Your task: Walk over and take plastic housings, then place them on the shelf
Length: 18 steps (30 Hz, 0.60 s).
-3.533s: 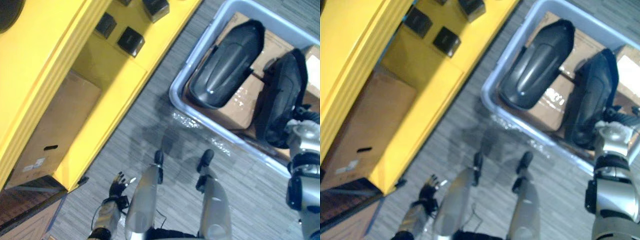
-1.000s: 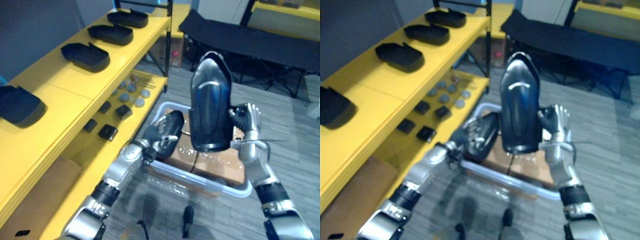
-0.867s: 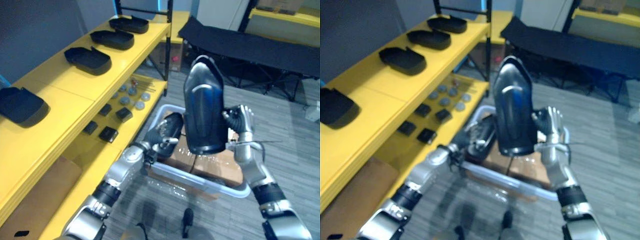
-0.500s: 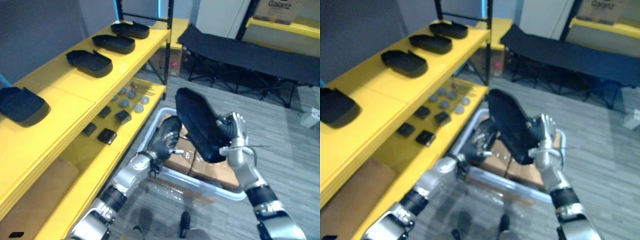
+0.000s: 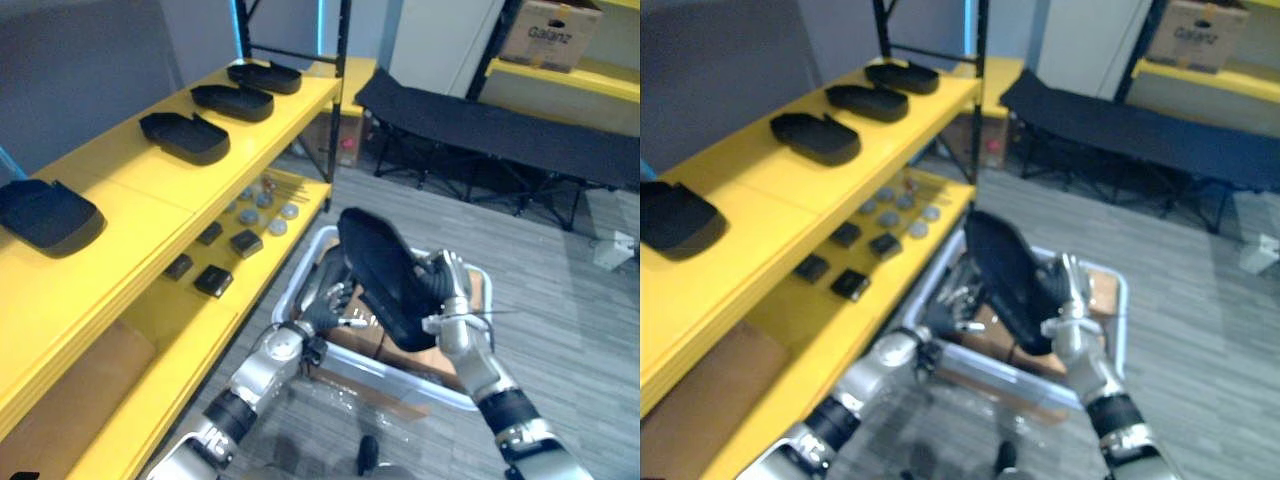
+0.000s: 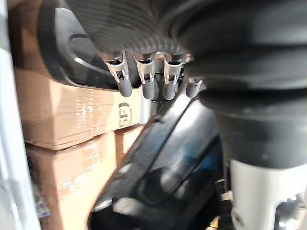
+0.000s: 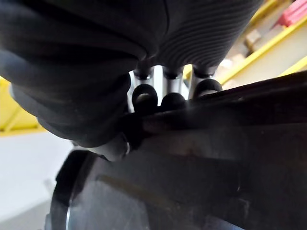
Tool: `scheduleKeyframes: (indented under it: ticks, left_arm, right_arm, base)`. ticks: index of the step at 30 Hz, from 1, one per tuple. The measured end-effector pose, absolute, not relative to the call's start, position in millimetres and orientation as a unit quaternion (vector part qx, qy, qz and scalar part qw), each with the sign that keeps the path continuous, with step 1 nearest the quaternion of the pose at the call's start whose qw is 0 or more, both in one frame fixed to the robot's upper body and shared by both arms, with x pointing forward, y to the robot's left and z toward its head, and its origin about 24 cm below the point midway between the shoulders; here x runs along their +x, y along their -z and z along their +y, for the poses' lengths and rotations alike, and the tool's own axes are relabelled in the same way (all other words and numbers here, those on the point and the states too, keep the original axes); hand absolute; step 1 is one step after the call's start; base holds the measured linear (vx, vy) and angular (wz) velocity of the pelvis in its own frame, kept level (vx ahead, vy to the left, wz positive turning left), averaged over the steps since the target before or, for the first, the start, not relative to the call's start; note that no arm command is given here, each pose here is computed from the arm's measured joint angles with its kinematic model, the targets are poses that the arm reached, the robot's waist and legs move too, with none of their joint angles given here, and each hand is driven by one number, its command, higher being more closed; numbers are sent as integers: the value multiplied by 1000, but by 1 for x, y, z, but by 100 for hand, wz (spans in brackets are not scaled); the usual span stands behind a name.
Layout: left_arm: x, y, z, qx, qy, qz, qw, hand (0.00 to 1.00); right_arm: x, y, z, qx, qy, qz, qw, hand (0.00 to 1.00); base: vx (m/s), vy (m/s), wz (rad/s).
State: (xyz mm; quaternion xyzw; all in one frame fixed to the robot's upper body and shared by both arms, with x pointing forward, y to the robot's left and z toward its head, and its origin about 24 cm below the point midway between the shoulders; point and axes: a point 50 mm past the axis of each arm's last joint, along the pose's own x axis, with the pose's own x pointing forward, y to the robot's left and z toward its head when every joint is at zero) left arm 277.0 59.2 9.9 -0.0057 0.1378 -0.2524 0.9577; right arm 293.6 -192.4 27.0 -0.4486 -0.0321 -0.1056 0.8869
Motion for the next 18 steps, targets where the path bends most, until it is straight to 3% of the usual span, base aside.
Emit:
scheduleKeyframes:
  ticks: [8, 9, 10, 15, 18]
  left_arm:
    - [279, -40, 57, -42, 250, 47, 966, 0]
    - [292, -85, 67, -74, 183, -72, 978, 0]
    - [293, -98, 66, -81, 174, -101, 976, 0]
    - [295, -119, 72, -91, 151, -143, 974, 0]
    - [302, -116, 81, -80, 126, -95, 984, 0]
  right_arm:
    - [278, 18, -225, -456, 161, 124, 866, 100]
    - [290, 2, -249, -413, 252, 141, 863, 100]
    - [291, 0, -250, -411, 258, 139, 864, 100]
    - [295, -5, -251, -403, 265, 133, 866, 100]
    - [294, -12, -261, -383, 301, 128, 864, 100]
  base:
    - [-14, 2, 6]
    - [17, -10, 23]
    - [40, -10, 21]
    - [25, 18, 1]
    - [4, 6, 1]
